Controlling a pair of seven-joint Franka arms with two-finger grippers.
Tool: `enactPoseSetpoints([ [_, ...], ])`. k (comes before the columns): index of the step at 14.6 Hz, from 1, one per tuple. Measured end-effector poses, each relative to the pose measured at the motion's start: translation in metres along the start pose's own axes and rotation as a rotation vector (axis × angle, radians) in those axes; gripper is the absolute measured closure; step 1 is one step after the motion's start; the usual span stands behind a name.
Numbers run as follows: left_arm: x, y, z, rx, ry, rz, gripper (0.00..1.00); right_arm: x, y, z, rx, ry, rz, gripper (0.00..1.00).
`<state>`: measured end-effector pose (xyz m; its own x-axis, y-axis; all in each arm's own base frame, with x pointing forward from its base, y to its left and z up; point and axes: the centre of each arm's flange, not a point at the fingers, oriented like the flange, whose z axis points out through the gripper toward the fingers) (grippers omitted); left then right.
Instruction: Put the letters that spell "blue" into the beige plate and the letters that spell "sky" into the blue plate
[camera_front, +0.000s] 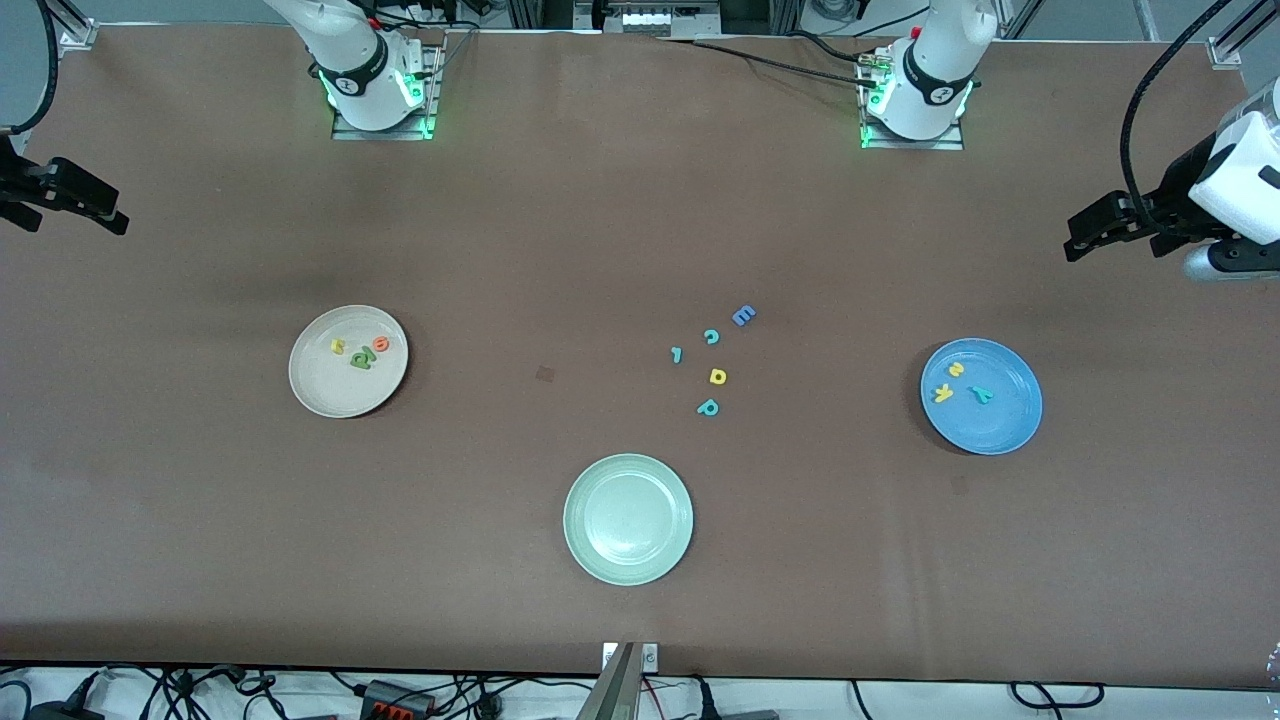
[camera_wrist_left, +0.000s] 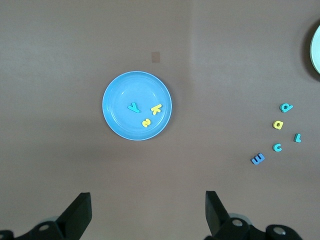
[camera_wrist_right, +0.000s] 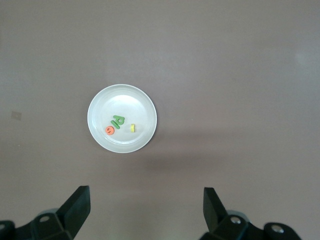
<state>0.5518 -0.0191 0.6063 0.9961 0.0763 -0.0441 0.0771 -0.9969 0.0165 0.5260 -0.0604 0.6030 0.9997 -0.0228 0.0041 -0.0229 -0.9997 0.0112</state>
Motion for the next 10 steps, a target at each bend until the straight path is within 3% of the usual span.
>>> enactPoseSetpoints([
  [10, 0.0, 0.0002, 0.0, 0.0, 0.0, 0.0, 0.0, 0.0, 0.0015, -0.0001, -0.027, -0.001, -0.004, 0.0],
])
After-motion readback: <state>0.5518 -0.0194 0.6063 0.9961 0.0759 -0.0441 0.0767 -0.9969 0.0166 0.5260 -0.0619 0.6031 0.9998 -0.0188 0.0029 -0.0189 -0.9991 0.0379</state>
